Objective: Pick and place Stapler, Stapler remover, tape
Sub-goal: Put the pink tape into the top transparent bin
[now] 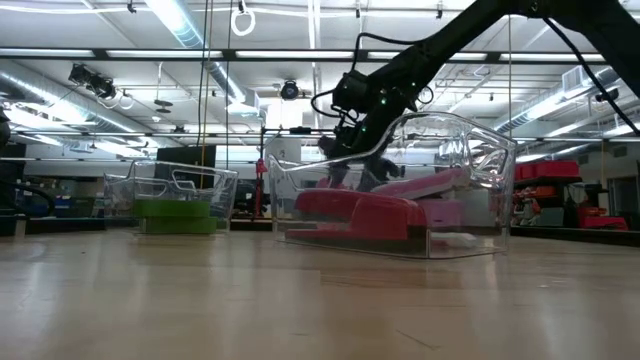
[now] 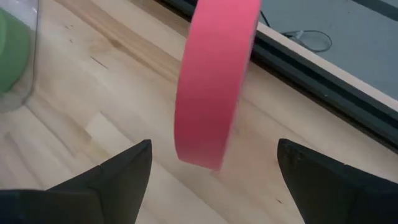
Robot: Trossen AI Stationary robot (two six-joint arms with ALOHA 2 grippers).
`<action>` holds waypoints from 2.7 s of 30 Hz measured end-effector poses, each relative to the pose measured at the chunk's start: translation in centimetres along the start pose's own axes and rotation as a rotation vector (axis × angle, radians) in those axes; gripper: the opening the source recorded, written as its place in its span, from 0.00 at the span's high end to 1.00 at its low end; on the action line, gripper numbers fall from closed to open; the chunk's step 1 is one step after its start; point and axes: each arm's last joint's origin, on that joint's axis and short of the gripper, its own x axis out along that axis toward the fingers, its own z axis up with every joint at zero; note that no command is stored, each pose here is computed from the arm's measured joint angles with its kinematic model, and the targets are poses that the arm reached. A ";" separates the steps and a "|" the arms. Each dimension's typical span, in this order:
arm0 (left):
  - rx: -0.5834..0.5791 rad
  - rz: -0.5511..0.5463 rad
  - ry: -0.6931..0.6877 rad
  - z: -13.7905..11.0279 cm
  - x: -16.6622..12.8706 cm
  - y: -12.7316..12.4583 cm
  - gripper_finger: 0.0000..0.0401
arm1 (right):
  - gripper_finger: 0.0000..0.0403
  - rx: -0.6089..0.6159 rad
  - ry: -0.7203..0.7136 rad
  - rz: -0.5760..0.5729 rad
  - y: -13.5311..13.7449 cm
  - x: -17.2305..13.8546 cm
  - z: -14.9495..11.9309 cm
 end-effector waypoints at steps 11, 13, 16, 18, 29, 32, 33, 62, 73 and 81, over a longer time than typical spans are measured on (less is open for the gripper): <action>0.000 0.000 0.000 0.0 0.0 0.0 0.96 | 0.29 0.022 -0.053 0.010 -0.5 0.0 0.8; 0.000 0.002 -0.001 0.0 0.0 0.0 0.96 | 0.33 0.025 -0.053 0.010 -0.6 0.0 0.8; 0.000 0.017 -0.002 0.0 0.0 0.1 0.96 | 0.40 0.029 -0.041 0.025 -0.8 0.1 0.8; 0.000 0.019 -0.002 0.0 0.0 0.1 0.96 | 0.45 0.029 -0.036 0.035 -0.8 0.1 0.8; 0.000 0.026 -0.003 0.0 0.0 0.1 0.96 | 0.69 0.029 -0.034 0.039 -0.8 0.1 0.8; 0.000 0.026 -0.003 0.0 0.0 0.1 0.96 | 0.74 0.014 -0.034 0.040 -0.8 0.1 0.8; 0.000 0.026 -0.003 0.0 0.0 0.1 0.96 | 0.74 0.008 -0.035 0.040 -0.8 0.1 0.8; 0.000 0.025 -0.008 0.1 0.0 0.1 0.96 | 0.77 -0.129 -0.328 0.278 0.3 -10.2 4.4; 0.004 0.018 -0.100 1.0 0.0 0.0 0.96 | 0.77 -0.268 -0.531 0.416 1.9 -20.1 3.9; 0.005 0.016 -0.145 1.4 -0.1 0.0 0.96 | 0.77 -0.318 -0.648 0.530 2.8 -26.4 2.4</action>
